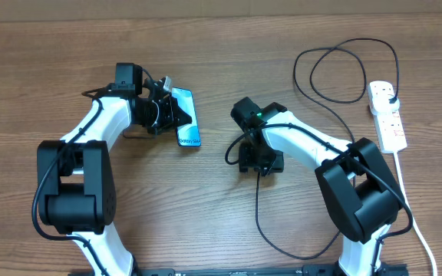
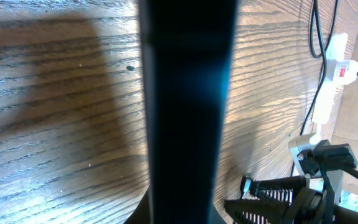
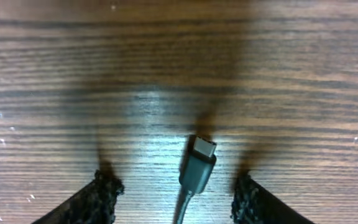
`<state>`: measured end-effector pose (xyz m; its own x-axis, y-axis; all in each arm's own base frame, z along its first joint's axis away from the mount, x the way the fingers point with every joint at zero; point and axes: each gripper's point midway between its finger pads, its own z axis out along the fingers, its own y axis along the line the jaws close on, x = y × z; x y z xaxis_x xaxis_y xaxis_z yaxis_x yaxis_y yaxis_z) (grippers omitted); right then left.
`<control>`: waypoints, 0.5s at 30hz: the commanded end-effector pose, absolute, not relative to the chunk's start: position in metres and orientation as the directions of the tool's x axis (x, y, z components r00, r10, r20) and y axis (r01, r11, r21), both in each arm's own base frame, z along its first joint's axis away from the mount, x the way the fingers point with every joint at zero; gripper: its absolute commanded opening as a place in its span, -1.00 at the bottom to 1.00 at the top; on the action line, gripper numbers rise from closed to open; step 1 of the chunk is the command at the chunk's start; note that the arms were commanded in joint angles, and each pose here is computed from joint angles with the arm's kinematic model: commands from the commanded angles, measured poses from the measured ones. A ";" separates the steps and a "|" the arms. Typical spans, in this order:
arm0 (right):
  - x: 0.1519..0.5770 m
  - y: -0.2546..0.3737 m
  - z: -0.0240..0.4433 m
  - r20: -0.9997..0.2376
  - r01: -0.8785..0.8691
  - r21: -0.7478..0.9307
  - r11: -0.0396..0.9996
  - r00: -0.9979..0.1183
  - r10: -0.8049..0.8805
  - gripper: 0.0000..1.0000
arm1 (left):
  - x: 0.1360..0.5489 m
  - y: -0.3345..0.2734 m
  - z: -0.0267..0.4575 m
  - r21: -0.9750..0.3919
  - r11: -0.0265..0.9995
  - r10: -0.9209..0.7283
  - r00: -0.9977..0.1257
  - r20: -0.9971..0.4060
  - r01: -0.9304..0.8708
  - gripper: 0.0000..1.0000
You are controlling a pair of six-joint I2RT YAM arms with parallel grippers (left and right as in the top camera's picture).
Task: Plug charger to phone and switch on socket
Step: 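Lower the right gripper onto the black cable's USB-C plug and grasp it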
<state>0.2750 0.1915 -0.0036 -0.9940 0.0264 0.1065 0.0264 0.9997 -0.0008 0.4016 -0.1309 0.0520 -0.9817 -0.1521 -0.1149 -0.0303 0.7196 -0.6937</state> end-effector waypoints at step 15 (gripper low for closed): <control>0.253 0.165 -0.035 0.183 0.136 -0.153 0.979 -0.969 0.164 -0.30 | 0.401 -0.139 0.058 -0.721 0.693 -0.128 -0.983 -0.128 0.004 -0.92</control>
<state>0.2725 0.1927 -0.0025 -0.9841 0.1288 0.1221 0.1289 0.9916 -0.0066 0.4016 -0.1309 0.0520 -0.9816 -0.1524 -0.1150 -0.0304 0.7195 -0.6938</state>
